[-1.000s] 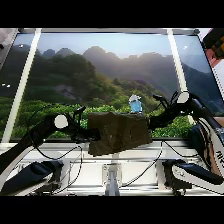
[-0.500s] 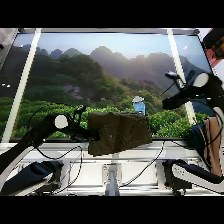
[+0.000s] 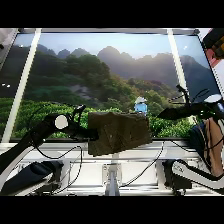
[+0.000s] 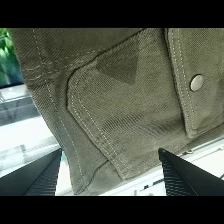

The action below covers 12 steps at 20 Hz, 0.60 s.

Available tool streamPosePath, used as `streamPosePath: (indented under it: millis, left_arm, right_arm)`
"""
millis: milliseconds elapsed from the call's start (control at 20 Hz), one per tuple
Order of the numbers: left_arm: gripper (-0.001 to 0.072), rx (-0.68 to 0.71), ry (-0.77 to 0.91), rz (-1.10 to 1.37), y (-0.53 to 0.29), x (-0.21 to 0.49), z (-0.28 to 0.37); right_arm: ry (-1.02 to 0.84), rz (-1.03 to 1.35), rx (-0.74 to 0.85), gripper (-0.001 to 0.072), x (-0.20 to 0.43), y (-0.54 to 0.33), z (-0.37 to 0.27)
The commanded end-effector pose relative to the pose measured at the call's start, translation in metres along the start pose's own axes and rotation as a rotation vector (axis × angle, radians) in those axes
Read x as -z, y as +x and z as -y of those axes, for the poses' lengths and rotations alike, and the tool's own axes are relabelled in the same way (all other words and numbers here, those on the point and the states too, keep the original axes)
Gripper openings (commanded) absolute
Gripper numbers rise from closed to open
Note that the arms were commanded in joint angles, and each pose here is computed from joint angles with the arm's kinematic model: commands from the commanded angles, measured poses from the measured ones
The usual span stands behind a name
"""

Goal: Fold the clothes and pants, and hang the long-sleeved shirts on hangers.

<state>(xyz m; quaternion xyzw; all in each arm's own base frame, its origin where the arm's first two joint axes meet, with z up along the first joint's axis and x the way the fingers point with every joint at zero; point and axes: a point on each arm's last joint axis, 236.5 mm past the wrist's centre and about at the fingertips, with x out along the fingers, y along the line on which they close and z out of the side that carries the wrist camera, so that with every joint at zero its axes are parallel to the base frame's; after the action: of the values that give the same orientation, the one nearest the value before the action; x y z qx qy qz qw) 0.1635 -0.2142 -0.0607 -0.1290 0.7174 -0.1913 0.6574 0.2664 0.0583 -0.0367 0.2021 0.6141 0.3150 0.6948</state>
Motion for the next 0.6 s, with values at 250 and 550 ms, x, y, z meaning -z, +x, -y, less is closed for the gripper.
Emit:
streamPosePath:
  millis: [250, 550]
  left_arm:
    - [0.0695, 0.014, -0.011, 0.004, 0.000, -0.001, 0.003]
    - [0.0694, 0.047, -0.029, -0.003, 0.000, 0.001, 0.011]
  right_arm:
    - [-0.151, -0.157, -0.008, 0.0524, 0.033, 0.064, -0.029]
    - [-0.083, -0.166, 0.105, 0.0562, 0.032, 0.069, -0.010]
